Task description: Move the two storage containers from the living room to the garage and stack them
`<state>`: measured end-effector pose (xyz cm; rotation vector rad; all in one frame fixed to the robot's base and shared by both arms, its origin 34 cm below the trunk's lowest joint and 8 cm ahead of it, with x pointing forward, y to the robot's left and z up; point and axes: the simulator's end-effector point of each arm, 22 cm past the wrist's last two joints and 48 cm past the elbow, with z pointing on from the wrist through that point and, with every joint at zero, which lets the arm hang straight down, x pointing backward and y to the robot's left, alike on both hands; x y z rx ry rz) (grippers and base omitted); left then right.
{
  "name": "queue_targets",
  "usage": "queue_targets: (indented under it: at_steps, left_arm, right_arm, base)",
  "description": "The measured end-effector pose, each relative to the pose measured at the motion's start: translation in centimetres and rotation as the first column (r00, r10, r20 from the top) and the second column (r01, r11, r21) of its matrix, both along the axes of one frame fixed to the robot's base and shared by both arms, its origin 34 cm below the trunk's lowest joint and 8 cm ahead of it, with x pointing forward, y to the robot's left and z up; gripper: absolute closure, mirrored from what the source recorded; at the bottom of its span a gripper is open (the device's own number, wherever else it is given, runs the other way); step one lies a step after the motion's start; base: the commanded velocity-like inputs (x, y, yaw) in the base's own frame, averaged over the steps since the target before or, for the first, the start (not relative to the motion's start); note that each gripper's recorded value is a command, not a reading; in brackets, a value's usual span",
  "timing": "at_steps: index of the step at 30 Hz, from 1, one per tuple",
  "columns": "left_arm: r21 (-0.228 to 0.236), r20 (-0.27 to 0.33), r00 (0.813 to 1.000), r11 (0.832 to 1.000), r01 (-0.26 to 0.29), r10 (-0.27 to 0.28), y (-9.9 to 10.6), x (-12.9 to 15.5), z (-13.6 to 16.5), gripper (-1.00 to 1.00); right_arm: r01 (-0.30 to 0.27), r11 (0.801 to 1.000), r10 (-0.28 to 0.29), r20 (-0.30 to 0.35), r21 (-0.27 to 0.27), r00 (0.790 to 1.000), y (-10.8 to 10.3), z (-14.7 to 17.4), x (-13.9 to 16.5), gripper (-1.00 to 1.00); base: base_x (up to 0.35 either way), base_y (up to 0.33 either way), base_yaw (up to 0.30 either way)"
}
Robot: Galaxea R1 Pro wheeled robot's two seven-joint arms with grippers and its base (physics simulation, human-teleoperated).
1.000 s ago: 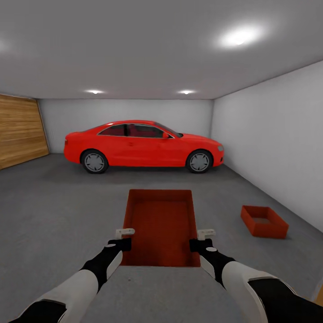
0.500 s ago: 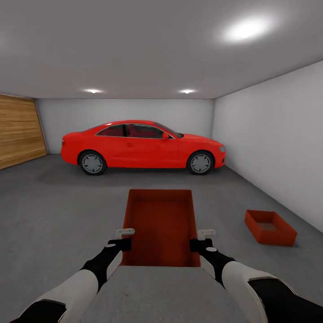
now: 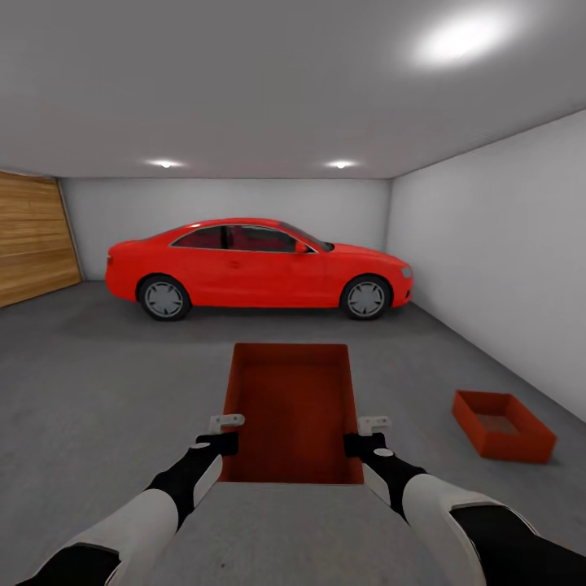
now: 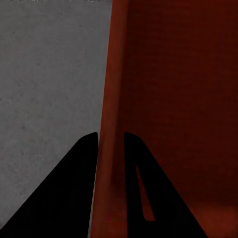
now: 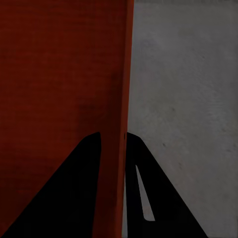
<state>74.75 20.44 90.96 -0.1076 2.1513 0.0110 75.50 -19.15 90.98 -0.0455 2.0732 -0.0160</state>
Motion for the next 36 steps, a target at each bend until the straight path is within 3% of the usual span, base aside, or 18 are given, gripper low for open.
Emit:
queue_targets:
  at_steps: [36]
  left_arm:
    - [-0.002,0.001,1.0,1.0,-0.001,0.001,0.02,0.0,-0.01,1.0]
  right_arm:
    - [-0.001,1.0,0.001,0.001,-0.001,1.0,0.02,0.04,0.02,1.0]
  base:
    - [0.32,0.0,0.0]
